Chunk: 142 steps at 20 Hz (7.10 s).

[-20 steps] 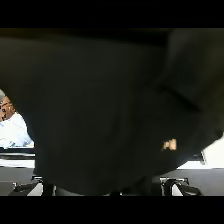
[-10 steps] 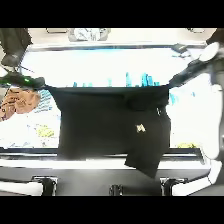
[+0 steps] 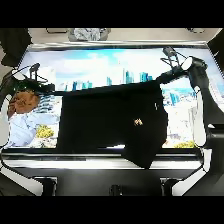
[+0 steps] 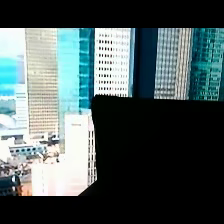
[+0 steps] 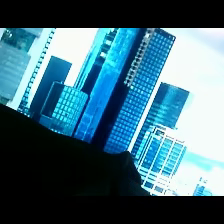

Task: Fold the shirts.

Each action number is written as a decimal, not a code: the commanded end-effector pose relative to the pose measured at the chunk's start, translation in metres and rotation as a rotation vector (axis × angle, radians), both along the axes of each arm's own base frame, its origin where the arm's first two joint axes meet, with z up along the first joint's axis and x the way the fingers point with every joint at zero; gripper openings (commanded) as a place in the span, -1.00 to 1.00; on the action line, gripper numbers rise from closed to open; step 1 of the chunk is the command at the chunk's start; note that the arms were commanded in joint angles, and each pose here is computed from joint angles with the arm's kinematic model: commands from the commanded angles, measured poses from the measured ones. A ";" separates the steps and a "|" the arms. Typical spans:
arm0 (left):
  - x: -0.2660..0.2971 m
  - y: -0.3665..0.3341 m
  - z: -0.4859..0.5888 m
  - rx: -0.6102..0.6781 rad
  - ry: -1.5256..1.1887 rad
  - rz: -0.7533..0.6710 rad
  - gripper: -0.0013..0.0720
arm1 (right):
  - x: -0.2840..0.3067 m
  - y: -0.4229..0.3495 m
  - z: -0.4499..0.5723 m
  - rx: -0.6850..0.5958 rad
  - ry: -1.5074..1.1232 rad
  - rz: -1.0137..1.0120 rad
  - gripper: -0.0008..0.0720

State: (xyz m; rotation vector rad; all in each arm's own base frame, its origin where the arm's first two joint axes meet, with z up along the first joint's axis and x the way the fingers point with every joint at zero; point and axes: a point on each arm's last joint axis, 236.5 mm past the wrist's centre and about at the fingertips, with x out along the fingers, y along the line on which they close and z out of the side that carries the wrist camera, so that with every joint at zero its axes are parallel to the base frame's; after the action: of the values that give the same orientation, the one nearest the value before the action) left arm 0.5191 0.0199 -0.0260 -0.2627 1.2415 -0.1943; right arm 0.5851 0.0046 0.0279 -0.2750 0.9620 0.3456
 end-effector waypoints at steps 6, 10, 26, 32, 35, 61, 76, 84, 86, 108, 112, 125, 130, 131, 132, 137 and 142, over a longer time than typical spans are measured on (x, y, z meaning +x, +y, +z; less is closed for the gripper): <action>-0.110 -0.039 0.000 -0.092 0.413 -0.189 -0.88 | -0.123 -0.008 -0.014 -0.086 0.448 0.104 -0.88; -0.134 -0.045 -0.016 -0.109 0.510 -0.194 -0.88 | -0.154 -0.009 -0.050 -0.071 0.590 0.070 -0.88; -0.143 -0.015 0.015 -0.086 0.477 -0.071 0.46 | -0.202 -0.048 -0.028 -0.024 0.665 -0.040 0.55; -0.238 -0.016 -0.027 -0.100 0.473 0.042 0.44 | -0.277 -0.042 -0.056 0.024 0.722 -0.060 0.50; -0.278 -0.018 -0.056 -0.109 0.491 0.076 0.43 | -0.308 -0.032 -0.068 0.038 0.738 -0.031 0.50; -0.295 -0.057 -0.088 -0.176 0.496 0.084 -0.88 | -0.387 0.047 -0.135 0.324 0.761 -0.062 0.50; -0.239 -0.043 -0.018 -0.107 0.205 0.038 -0.89 | -0.338 0.044 -0.071 0.295 0.511 0.021 -0.89; -0.140 -0.025 0.031 -0.107 0.052 0.091 -0.90 | -0.202 0.024 -0.017 0.316 0.246 -0.042 -0.90; -0.106 -0.030 0.032 -0.159 0.043 0.107 -0.90 | -0.161 0.015 -0.014 0.337 0.214 -0.083 -0.90; -0.032 -0.035 0.093 -0.187 -0.045 0.096 0.77 | -0.189 -0.095 -0.077 0.393 0.508 -0.231 0.99; -0.046 -0.059 0.155 -0.169 -0.171 0.036 0.77 | -0.192 -0.068 -0.108 0.563 0.566 -0.245 1.00; -0.074 -0.156 0.192 -0.184 -0.239 -0.175 0.77 | -0.138 0.032 -0.114 0.757 0.507 -0.174 0.96; -0.081 -0.178 0.185 -0.191 -0.221 -0.222 0.67 | -0.125 0.047 -0.104 0.731 0.465 -0.183 -0.88; -0.082 -0.187 0.178 -0.194 -0.212 -0.236 0.59 | -0.120 0.044 -0.091 0.717 0.422 -0.179 -0.88; -0.084 -0.198 0.168 -0.197 -0.203 -0.252 -0.24 | -0.117 0.042 -0.075 0.704 0.382 -0.170 -0.88; -0.107 -0.304 0.081 -0.315 -0.074 -0.341 -0.87 | -0.142 0.043 0.009 0.631 0.296 -0.110 -0.89; -0.141 -0.409 0.023 -0.461 0.048 -0.378 -0.88 | -0.193 0.029 0.070 0.460 0.257 -0.106 -0.89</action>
State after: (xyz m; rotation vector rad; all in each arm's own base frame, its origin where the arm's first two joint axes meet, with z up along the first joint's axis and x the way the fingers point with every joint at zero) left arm 0.3913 -0.3376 0.0247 -0.3487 1.2574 -0.7748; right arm 0.4217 0.0440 0.0687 0.3354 1.0960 0.5643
